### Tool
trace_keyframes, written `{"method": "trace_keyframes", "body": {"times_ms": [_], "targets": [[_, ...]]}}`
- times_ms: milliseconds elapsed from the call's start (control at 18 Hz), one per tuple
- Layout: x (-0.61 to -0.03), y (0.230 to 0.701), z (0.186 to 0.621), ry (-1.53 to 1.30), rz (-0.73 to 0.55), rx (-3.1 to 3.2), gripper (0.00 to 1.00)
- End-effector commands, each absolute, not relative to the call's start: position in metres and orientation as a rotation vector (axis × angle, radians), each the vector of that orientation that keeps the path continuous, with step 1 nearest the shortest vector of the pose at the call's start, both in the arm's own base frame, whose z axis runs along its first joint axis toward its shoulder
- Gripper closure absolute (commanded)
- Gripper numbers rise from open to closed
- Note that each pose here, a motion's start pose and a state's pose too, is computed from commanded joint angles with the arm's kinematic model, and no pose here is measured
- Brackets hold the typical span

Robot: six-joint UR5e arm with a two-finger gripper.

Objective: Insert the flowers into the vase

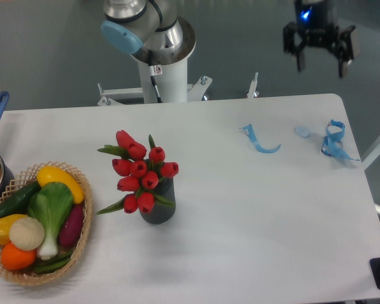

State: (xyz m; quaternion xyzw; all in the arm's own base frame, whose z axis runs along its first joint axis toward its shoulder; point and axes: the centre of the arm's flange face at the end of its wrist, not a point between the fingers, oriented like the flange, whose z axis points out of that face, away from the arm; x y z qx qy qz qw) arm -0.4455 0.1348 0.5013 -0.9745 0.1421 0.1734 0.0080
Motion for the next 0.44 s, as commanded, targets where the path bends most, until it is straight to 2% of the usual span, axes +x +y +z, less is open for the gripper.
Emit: {"method": "trace_keyframes", "body": {"times_ms": [167, 333, 444], "targets": [[-0.433, 0.08, 0.505, 0.435, 0.339, -3.091, 0.0], [-0.43, 0.032, 0.511, 0.486, 0.212, -3.09, 0.0], [-0.428, 0.01, 0.52, 0.461, 0.18, -3.094, 0.0]]}}
